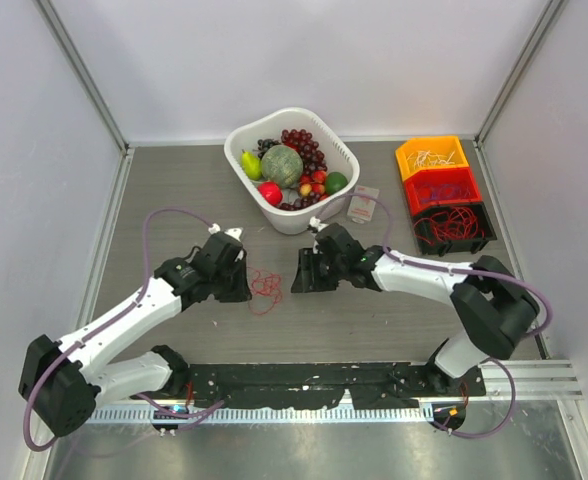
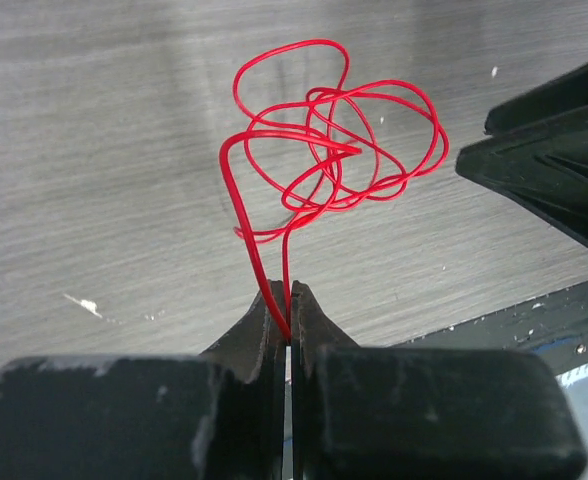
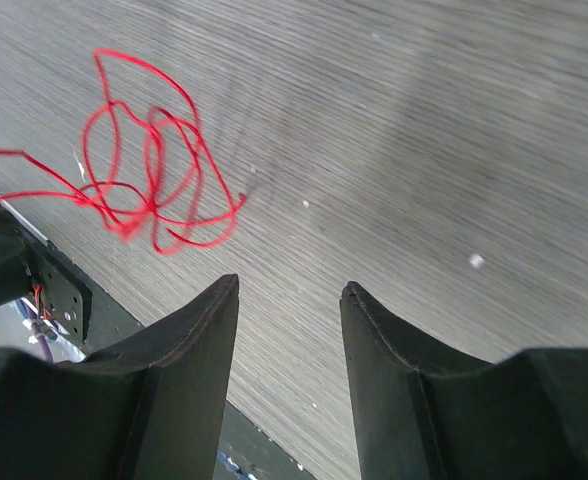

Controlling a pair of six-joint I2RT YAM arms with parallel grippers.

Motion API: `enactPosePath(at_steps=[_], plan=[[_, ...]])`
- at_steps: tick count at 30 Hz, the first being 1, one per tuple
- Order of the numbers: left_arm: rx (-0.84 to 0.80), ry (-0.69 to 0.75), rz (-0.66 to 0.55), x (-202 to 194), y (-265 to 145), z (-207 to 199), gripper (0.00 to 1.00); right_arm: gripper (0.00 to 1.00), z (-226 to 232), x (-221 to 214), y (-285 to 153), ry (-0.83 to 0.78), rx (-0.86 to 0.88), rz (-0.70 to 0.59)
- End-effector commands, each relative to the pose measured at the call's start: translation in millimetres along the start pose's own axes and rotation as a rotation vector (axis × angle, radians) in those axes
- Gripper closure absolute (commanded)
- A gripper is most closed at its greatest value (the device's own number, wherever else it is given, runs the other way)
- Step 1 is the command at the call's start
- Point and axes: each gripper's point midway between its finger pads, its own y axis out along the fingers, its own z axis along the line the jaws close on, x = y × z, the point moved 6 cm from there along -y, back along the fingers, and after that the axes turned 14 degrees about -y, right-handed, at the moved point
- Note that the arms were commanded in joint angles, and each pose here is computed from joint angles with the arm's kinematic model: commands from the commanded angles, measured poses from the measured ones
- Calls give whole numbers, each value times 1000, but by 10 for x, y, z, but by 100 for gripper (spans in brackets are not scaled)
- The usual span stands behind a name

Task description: Untangle the cables

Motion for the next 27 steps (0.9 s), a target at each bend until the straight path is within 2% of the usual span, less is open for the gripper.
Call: enactPosePath(at_steps=[1, 5, 9, 12, 18, 19, 27], plan=[[81, -79, 56, -112, -38, 105, 100, 49, 266, 256, 123, -105, 80, -47], [62, -112, 4, -80, -183, 102, 100, 49, 340, 229, 248, -129, 70, -20], [1, -103, -25, -50, -300, 49, 100, 46, 480, 225, 282, -138, 148, -48], [16, -112, -42, -9, -407, 42, 100, 44, 520, 190, 257, -155, 178, -41], [-26, -125, -102, 182, -714, -138, 100, 41, 617, 130, 67, -210, 279, -130], [-34, -125, -100, 193, -744, -162, 100, 40, 682, 197, 16, -199, 312, -174], [-94, -137, -125, 277, -880, -291, 100, 40, 797, 350, -59, -10, 401, -275]])
